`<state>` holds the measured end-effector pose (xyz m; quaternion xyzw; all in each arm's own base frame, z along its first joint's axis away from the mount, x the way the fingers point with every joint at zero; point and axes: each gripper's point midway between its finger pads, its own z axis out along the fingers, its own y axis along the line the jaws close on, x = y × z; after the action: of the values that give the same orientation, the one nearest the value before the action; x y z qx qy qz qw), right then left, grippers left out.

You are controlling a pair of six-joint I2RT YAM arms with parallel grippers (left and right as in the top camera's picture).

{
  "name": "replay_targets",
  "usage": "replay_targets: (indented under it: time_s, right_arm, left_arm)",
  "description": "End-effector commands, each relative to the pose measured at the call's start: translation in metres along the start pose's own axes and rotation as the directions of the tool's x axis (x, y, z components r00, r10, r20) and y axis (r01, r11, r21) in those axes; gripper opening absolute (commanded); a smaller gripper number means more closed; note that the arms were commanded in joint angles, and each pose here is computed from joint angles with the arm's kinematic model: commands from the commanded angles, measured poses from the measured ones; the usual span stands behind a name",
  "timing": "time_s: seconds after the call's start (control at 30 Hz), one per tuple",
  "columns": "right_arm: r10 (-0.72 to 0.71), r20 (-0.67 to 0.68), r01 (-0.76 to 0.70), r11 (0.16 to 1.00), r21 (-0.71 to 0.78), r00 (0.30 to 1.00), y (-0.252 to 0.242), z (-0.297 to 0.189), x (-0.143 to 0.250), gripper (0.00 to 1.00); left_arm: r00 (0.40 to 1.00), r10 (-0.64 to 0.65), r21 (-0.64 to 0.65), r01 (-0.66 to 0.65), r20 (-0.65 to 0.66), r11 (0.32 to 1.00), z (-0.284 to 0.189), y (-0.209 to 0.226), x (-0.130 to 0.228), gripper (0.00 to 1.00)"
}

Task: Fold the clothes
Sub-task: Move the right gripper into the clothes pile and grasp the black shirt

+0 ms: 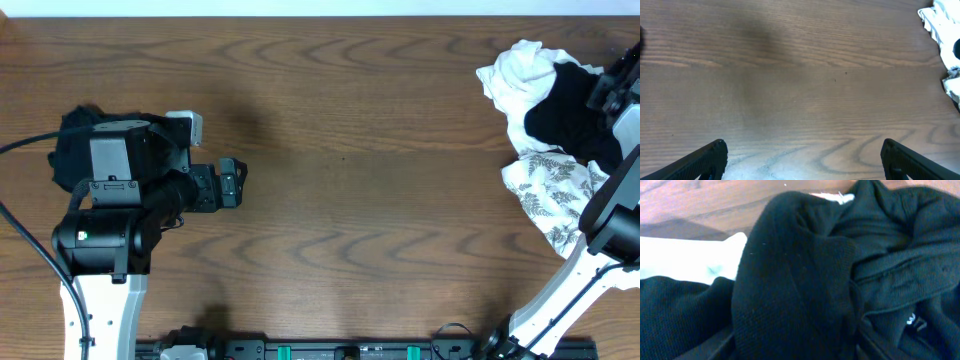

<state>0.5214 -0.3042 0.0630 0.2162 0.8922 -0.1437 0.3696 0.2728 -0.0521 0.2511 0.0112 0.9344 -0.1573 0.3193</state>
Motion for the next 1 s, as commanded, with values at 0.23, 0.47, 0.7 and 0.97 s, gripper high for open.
replay_targets:
  time_s: [0.23,0.47,0.7,0.97]
  right_arm:
    - [0.000,0.055,0.000,1.000,-0.012,0.998,0.003,-0.011,-0.024,0.21]
    - [0.002,0.133,0.000,1.000,-0.021,0.991,0.009,-0.047,-0.060,0.06]
    - [-0.019,0.229,0.039,0.996,-0.086,0.973,0.028,-0.119,-0.105,0.02]
    - [-0.148,0.314,0.231,0.942,-0.245,0.938,0.078,-0.217,-0.125,0.02]
  left_arm:
    - [1.000,0.021,-0.013,-0.021,0.019,1.000,-0.005,0.001,-0.006,0.98]
    - [1.000,0.022,-0.013,-0.022,0.020,1.000,-0.005,0.001,-0.006,0.98]
    - [0.999,0.024,-0.012,-0.023,0.026,1.000,-0.005,0.001,-0.008,0.98]
    - [0.999,0.027,-0.012,-0.027,0.037,1.000,-0.005,0.000,-0.010,0.98]
